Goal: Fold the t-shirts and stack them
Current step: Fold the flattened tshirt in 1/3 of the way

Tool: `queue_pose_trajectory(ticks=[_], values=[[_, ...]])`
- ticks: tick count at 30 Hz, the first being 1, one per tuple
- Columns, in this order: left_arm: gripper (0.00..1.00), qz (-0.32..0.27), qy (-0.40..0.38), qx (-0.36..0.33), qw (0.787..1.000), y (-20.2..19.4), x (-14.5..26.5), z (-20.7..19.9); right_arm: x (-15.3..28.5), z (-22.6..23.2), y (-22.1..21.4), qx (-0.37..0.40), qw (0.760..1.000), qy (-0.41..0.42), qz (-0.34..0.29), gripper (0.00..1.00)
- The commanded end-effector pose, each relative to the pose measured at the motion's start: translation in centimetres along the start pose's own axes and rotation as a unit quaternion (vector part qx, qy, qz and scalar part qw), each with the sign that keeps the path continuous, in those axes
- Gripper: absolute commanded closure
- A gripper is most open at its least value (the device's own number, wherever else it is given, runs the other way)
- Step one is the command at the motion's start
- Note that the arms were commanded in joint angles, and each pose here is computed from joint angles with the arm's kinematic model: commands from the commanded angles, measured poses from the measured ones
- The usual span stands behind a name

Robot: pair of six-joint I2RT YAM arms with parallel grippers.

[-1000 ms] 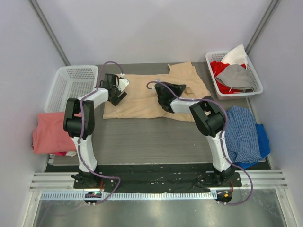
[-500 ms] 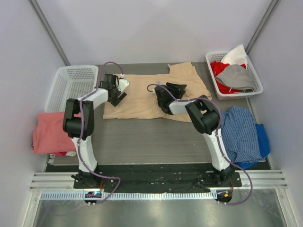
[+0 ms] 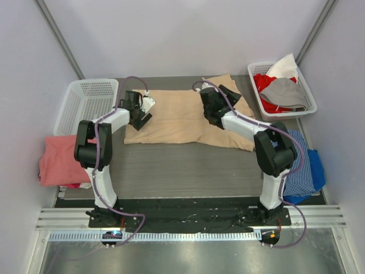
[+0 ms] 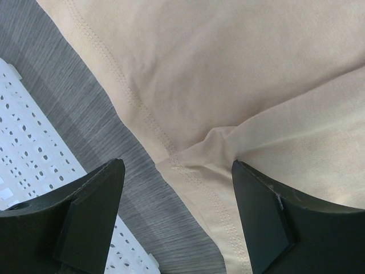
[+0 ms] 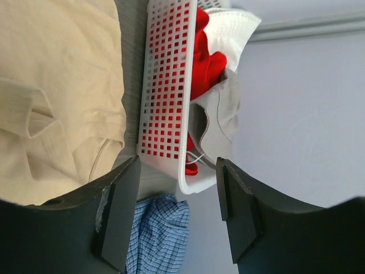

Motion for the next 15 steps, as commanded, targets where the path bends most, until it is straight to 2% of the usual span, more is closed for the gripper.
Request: queue_pose_trajectory(ticks=[1,6,15], values=[[0.19,-0.028,0.013,0.007,1.000,1.0,2.0,0.9,-0.1,-0.3,-4.2,-0.048,0.995,0.067,0.047,0.37],[0.19,-0.028,0.015,0.008,0.999,0.9,2.7,0.9,-0.2,1.3,-7.9,-0.056,0.987,0.130,0.074,0.37],[0.18,-0.027,0.000,0.013,1.000,0.5,4.1,0.2,0.0,4.5,-10.9,-0.070,0.968,0.218,0.102,0.37]])
Point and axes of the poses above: each gripper's point midway between its finger pads, its own x axis back along the fingers, its own z axis along the line the jaws close on, y = z × x, the point moved 3 cm from there along x, back along the fingers, and after that the axes turned 8 degrees about -x, right-handed, at the moved point
